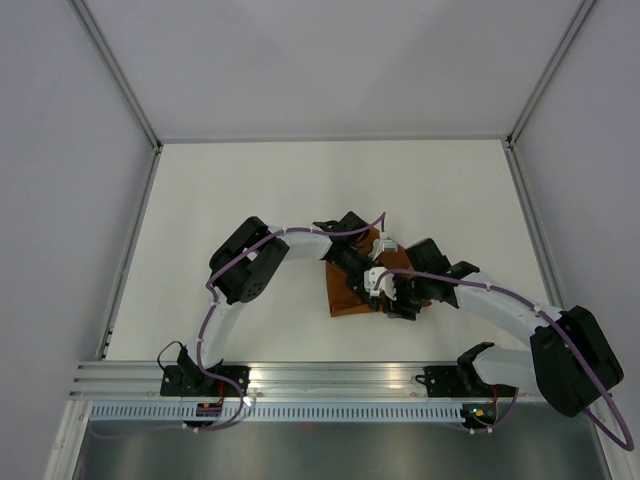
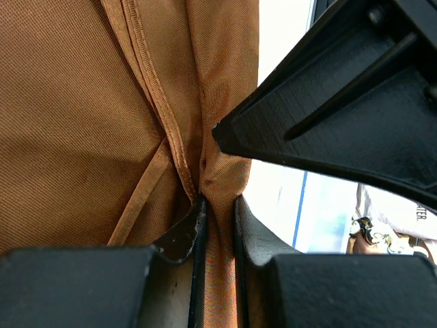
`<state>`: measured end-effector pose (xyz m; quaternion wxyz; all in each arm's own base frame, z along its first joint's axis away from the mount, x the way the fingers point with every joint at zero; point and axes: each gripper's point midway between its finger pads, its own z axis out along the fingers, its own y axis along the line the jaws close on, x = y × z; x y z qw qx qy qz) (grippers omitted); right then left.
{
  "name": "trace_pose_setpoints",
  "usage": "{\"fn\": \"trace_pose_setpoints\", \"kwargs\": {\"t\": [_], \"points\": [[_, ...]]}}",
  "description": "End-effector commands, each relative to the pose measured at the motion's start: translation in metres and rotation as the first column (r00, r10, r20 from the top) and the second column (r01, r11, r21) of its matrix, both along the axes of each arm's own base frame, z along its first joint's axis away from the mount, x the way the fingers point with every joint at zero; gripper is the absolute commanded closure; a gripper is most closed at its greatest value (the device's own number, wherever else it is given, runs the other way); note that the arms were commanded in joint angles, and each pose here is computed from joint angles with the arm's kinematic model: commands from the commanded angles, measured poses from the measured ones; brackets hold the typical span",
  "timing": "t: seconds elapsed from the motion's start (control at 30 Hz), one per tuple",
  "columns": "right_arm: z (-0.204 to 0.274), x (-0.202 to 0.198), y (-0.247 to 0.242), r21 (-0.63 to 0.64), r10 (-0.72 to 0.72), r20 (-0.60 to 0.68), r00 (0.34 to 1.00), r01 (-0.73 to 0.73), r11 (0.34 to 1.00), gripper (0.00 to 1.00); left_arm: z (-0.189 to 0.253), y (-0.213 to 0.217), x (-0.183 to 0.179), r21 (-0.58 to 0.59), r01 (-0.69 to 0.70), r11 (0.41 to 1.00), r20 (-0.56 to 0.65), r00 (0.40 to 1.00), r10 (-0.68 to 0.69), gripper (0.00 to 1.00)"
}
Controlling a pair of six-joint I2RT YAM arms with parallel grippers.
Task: Fold the napkin, place the utensils inside, and roll it up
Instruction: Roll the napkin with the utensil
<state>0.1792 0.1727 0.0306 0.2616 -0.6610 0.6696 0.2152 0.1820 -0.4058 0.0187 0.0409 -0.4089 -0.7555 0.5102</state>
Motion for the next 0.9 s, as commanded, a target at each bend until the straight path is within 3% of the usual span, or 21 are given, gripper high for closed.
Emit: {"fn": "trace_pose_setpoints", "kwargs": {"t": [0.0, 0.4, 0.6, 0.7, 0.77, 0.87], "points": [[0.008, 0.008, 0.008, 0.027, 0.024, 0.064, 0.998, -0.026, 0.999, 0.43, -0.049, 0.023, 0.006, 0.185, -0.058, 0.981, 0.020, 0.998, 0.055, 0.98], [-0.012, 0.010, 0.017, -0.019, 0.030, 0.089, 0.996, -0.028, 0.999, 0.43, -0.046, 0.020, 0.006, 0.167, -0.049, 0.985, 0.012, 0.999, 0.048, 0.98], [-0.025, 0.012, 0.013, -0.057, 0.017, 0.087, 0.996, -0.012, 0.998, 0.49, -0.044, 0.020, 0.005, 0.158, -0.046, 0.986, 0.012, 0.999, 0.045, 0.92], [-0.027, 0.011, 0.011, -0.071, 0.013, 0.077, 0.997, -0.008, 0.997, 0.59, -0.042, 0.020, 0.005, 0.154, -0.045, 0.987, 0.016, 0.999, 0.043, 0.84], [-0.029, 0.009, 0.009, -0.076, 0.016, 0.068, 0.998, -0.011, 0.997, 0.72, -0.039, 0.019, 0.006, 0.153, -0.049, 0.987, 0.020, 0.999, 0.046, 0.76], [-0.034, 0.001, 0.007, -0.090, 0.036, 0.027, 0.999, -0.033, 0.995, 0.79, -0.033, 0.016, 0.012, 0.144, -0.070, 0.987, 0.036, 0.997, 0.065, 0.69]]}}
